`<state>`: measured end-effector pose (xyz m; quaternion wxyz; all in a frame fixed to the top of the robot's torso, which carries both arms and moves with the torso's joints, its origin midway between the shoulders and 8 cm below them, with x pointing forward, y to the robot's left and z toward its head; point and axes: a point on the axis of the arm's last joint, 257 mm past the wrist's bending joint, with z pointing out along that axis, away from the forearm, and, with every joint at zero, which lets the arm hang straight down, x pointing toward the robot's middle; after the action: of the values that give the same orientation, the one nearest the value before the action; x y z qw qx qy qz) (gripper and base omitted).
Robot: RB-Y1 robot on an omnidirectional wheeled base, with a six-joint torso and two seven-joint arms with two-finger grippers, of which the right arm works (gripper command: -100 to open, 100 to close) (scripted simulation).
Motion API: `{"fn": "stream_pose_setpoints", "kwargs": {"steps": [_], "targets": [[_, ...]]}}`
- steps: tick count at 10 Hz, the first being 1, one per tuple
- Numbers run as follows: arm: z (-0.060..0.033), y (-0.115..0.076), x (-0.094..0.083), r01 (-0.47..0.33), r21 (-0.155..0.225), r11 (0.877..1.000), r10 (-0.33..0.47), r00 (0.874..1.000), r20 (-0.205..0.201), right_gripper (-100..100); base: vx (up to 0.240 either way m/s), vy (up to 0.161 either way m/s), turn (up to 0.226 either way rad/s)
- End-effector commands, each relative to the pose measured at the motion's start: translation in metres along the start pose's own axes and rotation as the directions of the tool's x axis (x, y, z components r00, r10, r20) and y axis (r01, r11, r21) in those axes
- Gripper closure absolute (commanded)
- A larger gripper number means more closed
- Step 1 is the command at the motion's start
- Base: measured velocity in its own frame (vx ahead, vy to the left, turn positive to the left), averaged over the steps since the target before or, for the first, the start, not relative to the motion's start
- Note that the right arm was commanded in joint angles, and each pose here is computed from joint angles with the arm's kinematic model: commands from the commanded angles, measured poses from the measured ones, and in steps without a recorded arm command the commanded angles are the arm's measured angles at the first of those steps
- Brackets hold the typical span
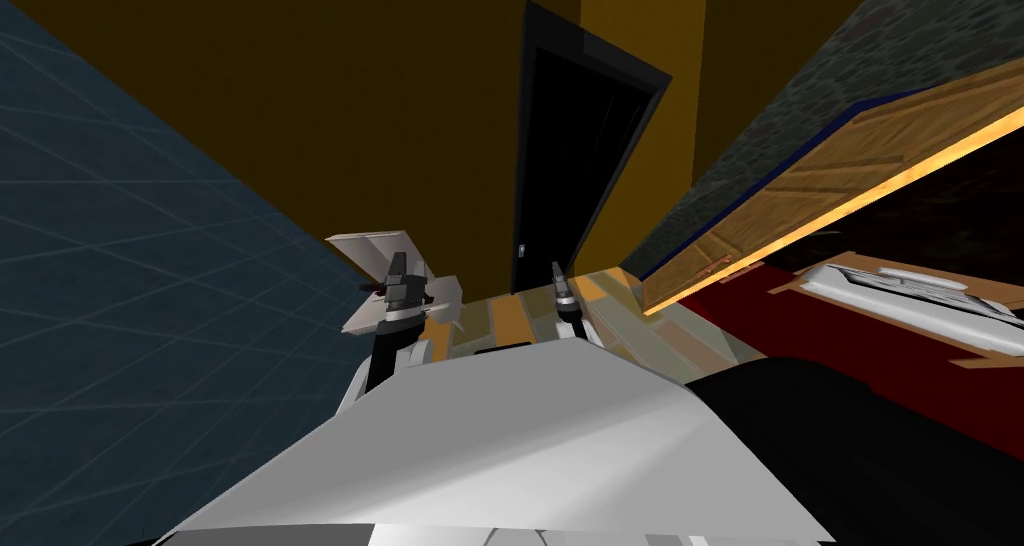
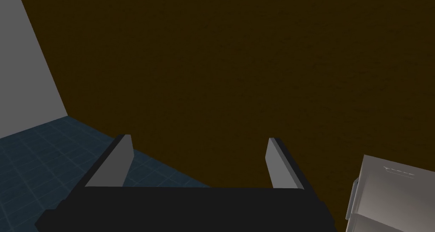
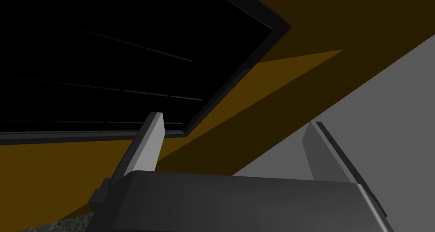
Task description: Pull the door open
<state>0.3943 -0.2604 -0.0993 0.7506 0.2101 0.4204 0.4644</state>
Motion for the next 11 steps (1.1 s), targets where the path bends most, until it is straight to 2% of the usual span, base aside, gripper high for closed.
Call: {"fn": "stream_pose_setpoints", "kwargs": {"steps": [1,3,6,8,11], "targets": [[-0.0028,-0.013,0.005,0.048,0.016,0.999,-0.048,0.999,-0.018,-100,0.102,-0.009,-0.005],[-0.0079,-0.028,0.011,0.105,0.034,0.994,-0.103,0.994,-0.042,-100,0.095,0.004,-0.004],[-0.0164,-0.051,0.021,0.192,0.058,0.980,-0.187,0.979,-0.082,-100,0.101,0.001,-0.005],[-0.0232,-0.067,0.027,0.249,0.072,0.966,-0.240,0.964,-0.112,-100,0.103,0.010,-0.005],[-0.0338,-0.090,0.036,0.334,0.087,0.939,-0.318,0.935,-0.159,-100,0.098,0.001,-0.004]]}}
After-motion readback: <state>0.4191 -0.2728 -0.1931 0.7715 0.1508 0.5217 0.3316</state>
